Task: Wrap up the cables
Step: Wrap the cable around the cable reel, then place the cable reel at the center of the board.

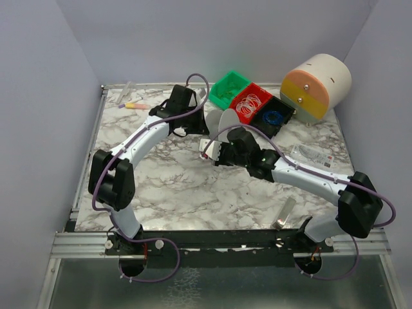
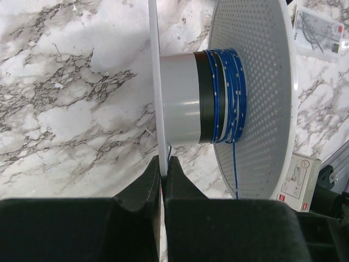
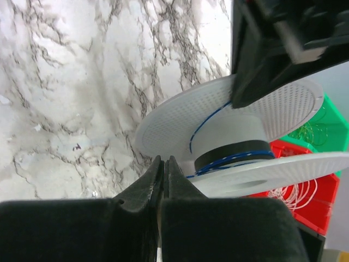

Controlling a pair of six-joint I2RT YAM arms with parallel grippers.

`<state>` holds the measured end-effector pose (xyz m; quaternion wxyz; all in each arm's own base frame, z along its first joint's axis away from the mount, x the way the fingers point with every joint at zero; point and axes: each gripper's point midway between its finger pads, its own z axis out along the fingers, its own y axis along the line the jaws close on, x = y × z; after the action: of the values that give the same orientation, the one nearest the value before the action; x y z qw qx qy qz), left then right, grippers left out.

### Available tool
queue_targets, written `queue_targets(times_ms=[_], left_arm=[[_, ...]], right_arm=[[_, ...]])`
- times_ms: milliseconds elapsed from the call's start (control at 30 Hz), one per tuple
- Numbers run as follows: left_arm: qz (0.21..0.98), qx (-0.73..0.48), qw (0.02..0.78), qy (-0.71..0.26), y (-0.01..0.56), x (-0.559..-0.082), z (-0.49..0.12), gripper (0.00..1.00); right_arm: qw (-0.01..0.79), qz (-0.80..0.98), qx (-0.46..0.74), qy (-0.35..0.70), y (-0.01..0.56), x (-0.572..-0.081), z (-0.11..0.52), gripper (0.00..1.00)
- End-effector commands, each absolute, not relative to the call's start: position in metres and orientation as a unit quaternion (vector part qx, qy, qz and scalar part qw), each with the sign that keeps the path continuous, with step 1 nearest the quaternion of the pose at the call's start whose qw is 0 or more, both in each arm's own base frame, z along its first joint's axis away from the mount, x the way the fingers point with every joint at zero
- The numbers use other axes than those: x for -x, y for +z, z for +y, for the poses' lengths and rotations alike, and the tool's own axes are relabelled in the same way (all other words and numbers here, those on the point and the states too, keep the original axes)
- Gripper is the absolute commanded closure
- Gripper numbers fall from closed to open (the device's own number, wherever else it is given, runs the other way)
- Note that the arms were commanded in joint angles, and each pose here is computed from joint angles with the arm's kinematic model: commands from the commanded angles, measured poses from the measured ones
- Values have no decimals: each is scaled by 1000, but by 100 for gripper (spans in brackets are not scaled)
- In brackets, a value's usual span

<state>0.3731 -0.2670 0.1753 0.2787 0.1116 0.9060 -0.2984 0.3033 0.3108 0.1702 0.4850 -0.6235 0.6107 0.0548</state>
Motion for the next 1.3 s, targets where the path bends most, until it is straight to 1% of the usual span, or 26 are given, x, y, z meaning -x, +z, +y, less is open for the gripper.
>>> queue_targets(times_ms=[0, 233, 433, 533, 633, 733, 800, 833, 933, 1033, 1133, 1267], left_arm=[[880, -119, 290, -358, 203, -378, -276, 100], [873, -115, 274, -386, 202, -373, -276, 100], [870, -102, 271, -399, 203, -377, -267, 100], [869, -105, 273, -400, 203, -378, -264, 100], [870, -107, 266, -401, 196, -377, -262, 100], [874, -101, 257, -399, 187, -378, -257, 100], [878, -92, 248, -398, 178, -379, -253, 100], [880, -86, 242, -399, 173, -379, -250, 100], [883, -67, 230, -403, 161, -381, -243, 100], [885, -44, 218, -409, 148, -383, -236, 100], [882, -23, 206, -423, 136, -383, -231, 100], [876, 4, 189, -444, 122, -384, -225, 100]], right_arm=[[465, 604, 645, -55, 152, -312, 280, 100], [462, 560, 674, -138, 146, -311, 281, 100], [454, 562, 673, -158, 142, -311, 273, 100], [453, 571, 673, -127, 144, -300, 273, 99], [435, 582, 686, -32, 156, -274, 285, 99], [421, 595, 682, 63, 175, -253, 290, 87], [422, 602, 669, 108, 186, -249, 290, 76], [423, 605, 663, 124, 192, -249, 287, 69], [430, 613, 642, 164, 204, -251, 277, 59], [423, 617, 633, 197, 207, -250, 269, 53], [395, 630, 639, 199, 190, -247, 260, 49], [383, 657, 614, 211, 170, -250, 250, 45]])
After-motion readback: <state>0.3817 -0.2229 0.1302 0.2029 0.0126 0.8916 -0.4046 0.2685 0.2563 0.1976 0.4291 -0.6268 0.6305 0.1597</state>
